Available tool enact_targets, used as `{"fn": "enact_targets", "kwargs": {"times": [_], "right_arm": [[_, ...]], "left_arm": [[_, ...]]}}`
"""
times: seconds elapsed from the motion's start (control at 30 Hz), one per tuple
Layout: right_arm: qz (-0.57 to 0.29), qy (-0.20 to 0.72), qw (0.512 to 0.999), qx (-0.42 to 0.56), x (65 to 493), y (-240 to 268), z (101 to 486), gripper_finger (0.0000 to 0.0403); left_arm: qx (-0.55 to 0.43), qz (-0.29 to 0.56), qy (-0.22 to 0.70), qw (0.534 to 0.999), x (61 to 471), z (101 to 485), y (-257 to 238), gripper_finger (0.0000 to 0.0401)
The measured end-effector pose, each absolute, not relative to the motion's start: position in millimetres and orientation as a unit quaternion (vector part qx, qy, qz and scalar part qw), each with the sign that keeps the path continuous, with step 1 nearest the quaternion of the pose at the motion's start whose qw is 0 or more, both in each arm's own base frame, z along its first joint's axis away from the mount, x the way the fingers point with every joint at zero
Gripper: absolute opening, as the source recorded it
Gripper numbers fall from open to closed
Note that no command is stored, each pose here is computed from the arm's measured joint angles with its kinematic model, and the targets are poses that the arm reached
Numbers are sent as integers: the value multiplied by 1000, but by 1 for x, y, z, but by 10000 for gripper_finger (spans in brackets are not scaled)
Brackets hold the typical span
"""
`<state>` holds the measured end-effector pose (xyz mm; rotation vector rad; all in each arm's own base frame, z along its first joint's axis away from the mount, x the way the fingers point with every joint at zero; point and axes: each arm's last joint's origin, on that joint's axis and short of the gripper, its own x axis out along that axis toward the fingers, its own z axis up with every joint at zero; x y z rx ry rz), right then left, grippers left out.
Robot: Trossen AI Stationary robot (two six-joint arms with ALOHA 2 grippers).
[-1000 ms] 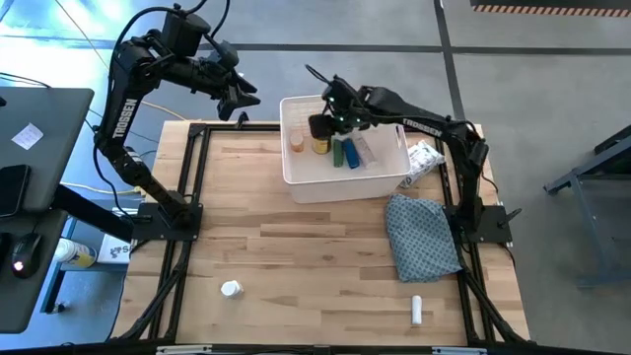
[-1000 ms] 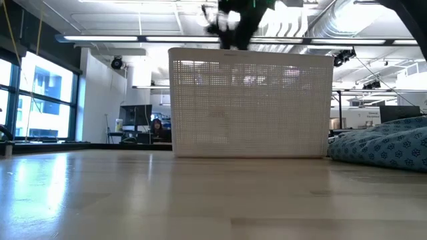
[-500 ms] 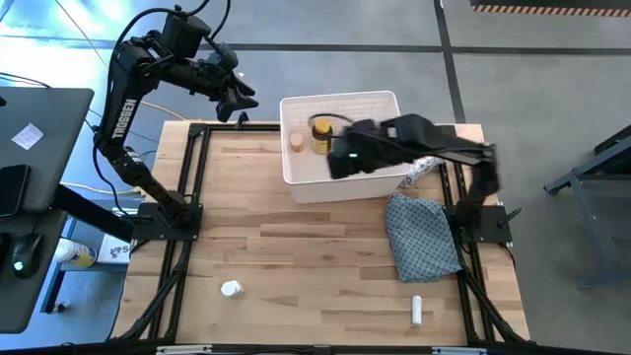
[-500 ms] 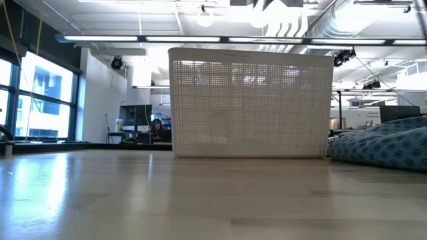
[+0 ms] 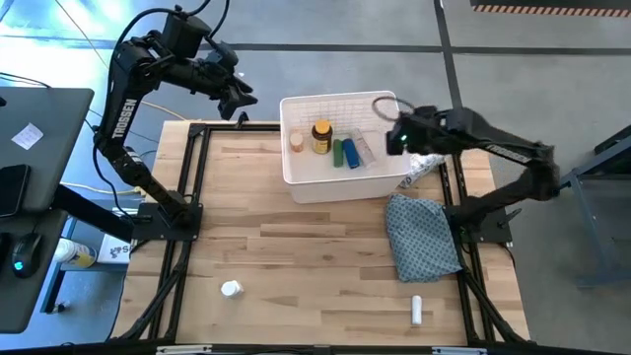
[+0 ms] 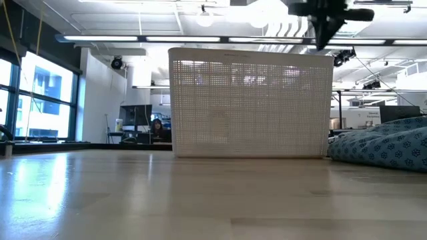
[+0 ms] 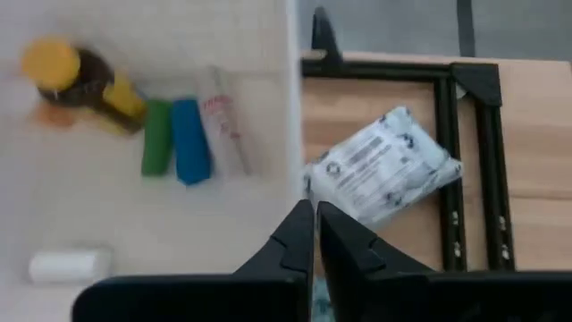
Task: Pick & place medical supplies in basket/bin
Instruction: Adjust the white bin
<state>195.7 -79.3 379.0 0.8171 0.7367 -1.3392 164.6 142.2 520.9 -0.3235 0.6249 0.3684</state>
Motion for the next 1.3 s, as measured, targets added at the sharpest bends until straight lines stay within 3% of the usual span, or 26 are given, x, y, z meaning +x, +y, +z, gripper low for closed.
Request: {"fn": "enact_targets", "kwargs": {"times": [0.2, 0.33, 0.6, 0.87, 1.3], "right_arm": [[-609, 289, 634, 378, 145, -100, 363, 3], [-563, 297, 644, 424, 136, -110, 329, 5], [-486, 281, 657, 503, 150, -114, 275, 4], [-469, 217, 671, 532, 167, -120, 271, 2], [-462, 241, 679, 518, 194, -126, 253, 0]], "left_arm": [[-177, 189, 301, 918, 164, 521, 142, 227], [-195, 192, 307, 912, 164, 519, 141, 227], [-230, 168, 326, 901, 173, 517, 123, 227], [-218, 155, 338, 902, 184, 516, 107, 227], [-212, 163, 343, 900, 189, 516, 101, 227]]}}
